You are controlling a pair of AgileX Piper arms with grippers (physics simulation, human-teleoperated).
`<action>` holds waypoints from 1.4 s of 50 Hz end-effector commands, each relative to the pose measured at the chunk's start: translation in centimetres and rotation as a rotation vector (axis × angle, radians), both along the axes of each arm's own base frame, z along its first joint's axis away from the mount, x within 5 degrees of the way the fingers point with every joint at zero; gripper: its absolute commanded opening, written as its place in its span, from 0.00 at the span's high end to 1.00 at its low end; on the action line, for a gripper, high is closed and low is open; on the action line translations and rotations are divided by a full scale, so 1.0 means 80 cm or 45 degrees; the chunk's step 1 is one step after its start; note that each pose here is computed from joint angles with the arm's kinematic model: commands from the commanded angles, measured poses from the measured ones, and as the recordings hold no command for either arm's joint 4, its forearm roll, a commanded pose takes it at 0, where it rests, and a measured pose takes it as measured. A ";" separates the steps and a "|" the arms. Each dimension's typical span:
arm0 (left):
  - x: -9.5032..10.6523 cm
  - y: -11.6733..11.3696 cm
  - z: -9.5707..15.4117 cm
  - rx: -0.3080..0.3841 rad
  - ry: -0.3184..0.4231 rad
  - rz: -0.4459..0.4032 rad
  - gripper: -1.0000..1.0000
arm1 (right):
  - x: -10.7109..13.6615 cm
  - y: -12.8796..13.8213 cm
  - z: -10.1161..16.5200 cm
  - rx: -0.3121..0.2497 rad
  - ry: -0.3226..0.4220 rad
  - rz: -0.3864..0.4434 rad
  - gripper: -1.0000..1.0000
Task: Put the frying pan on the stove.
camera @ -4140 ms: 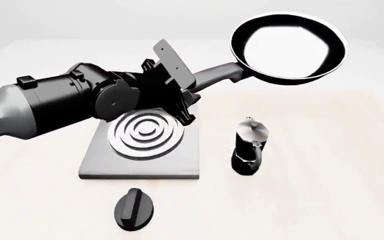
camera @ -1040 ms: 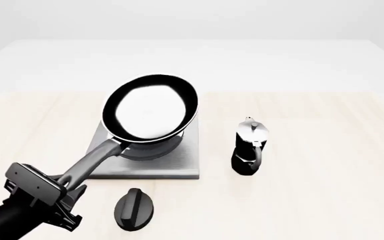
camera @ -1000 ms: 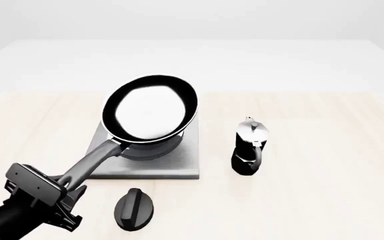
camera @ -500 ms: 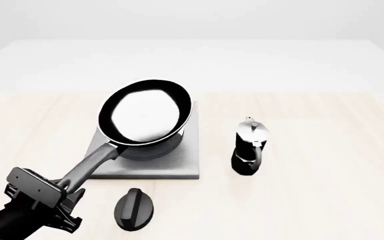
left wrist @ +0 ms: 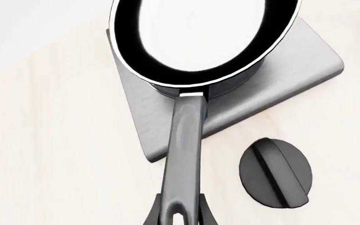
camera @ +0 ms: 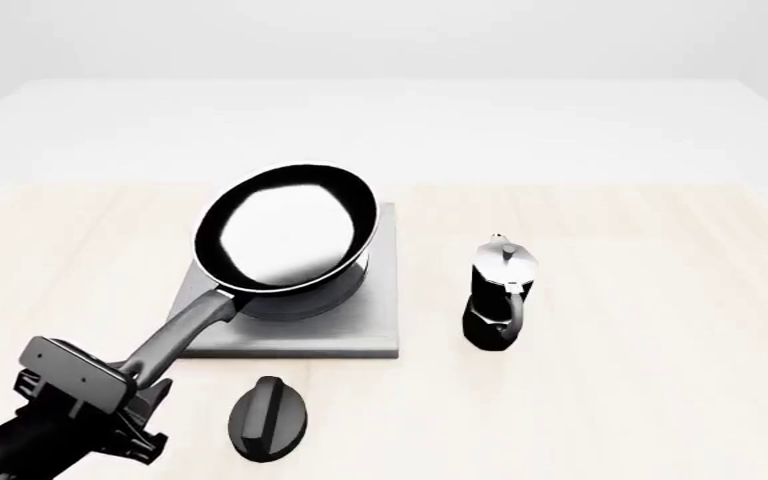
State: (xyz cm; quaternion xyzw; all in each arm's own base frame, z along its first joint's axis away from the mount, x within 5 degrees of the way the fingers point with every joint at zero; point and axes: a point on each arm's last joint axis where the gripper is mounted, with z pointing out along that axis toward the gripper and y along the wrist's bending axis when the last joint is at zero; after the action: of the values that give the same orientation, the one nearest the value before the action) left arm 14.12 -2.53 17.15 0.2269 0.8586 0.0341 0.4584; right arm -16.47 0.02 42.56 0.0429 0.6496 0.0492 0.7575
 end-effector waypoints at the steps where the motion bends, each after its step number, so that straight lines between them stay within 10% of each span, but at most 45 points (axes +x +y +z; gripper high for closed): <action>1: 0.013 0.000 0.009 -0.120 -0.048 0.094 1.00 | 0.002 -0.001 -0.001 -0.007 0.008 0.002 0.00; 70: 0.008 0.000 -0.012 -0.129 0.027 0.110 1.00 | 0.002 -0.001 -0.001 -0.015 0.006 0.001 0.00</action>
State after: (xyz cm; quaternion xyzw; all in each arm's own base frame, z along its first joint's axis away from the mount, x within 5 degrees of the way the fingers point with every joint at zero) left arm 14.21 -2.52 15.33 0.2034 0.8754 0.0200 0.4381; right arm -16.51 0.01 42.57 0.0407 0.6492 0.0470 0.7581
